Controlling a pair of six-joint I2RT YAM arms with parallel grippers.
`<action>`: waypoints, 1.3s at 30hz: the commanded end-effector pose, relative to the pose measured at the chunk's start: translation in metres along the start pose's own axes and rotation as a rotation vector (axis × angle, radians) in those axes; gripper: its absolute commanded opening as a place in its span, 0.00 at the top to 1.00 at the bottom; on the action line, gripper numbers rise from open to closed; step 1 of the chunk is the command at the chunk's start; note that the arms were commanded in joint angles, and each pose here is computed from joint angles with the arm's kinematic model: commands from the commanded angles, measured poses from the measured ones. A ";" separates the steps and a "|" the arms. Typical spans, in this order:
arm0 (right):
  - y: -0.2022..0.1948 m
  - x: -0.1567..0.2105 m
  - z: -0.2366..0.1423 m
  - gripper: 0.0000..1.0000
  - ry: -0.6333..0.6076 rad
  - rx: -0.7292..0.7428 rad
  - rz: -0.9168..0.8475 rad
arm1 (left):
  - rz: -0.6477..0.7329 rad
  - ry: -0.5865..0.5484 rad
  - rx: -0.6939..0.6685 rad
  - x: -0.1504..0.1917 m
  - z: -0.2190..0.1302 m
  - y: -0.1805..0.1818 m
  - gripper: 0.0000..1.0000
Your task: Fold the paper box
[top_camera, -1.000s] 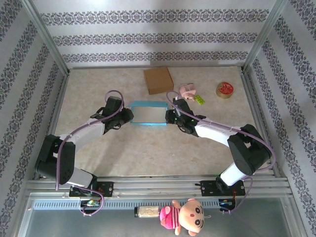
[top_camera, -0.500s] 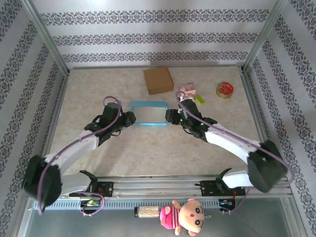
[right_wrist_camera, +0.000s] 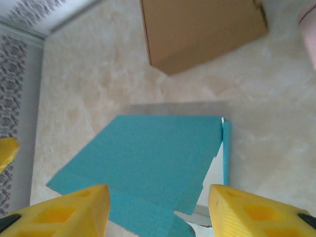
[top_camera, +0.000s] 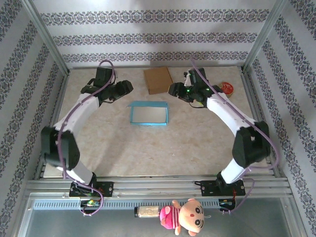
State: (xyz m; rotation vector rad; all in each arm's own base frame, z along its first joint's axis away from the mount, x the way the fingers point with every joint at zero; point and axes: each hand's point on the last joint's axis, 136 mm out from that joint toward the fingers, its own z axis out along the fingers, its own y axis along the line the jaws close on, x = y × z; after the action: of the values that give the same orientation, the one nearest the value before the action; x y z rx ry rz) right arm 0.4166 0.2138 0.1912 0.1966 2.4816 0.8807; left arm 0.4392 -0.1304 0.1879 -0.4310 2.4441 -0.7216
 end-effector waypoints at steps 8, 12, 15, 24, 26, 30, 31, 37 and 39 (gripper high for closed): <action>-0.015 0.048 0.056 0.49 0.279 -0.003 0.126 | -0.072 0.228 0.131 0.043 0.050 0.005 0.46; -0.013 0.054 0.070 0.59 0.292 -0.006 0.125 | -0.104 0.249 0.131 0.054 0.062 0.015 0.61; -0.018 0.059 0.080 0.63 0.300 0.012 0.130 | -0.122 0.262 0.128 0.061 0.069 0.022 0.64; -0.069 0.087 0.095 0.69 0.294 0.196 0.036 | -0.137 0.281 0.034 0.088 0.084 0.059 0.66; -0.068 0.084 0.091 0.65 0.277 0.197 0.022 | -0.131 0.269 0.043 0.087 0.080 0.058 0.65; -0.054 0.067 0.078 0.57 0.233 0.176 -0.003 | -0.099 0.226 0.055 0.071 0.067 0.044 0.52; -0.049 0.062 0.072 0.56 0.219 0.170 -0.014 | -0.086 0.210 0.052 0.065 0.062 0.041 0.50; -0.033 0.036 0.044 0.44 0.126 0.189 -0.090 | -0.016 0.101 0.022 0.042 0.028 0.029 0.37; -0.034 0.028 0.039 0.37 0.088 0.220 -0.130 | 0.024 0.060 -0.002 0.035 0.021 0.031 0.32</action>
State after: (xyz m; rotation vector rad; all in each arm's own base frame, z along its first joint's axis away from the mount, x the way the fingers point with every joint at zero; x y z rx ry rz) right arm 0.4014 0.2297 0.1047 0.1139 2.7210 0.6776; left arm 0.4154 -0.1382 0.1163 -0.4453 2.5543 -0.8326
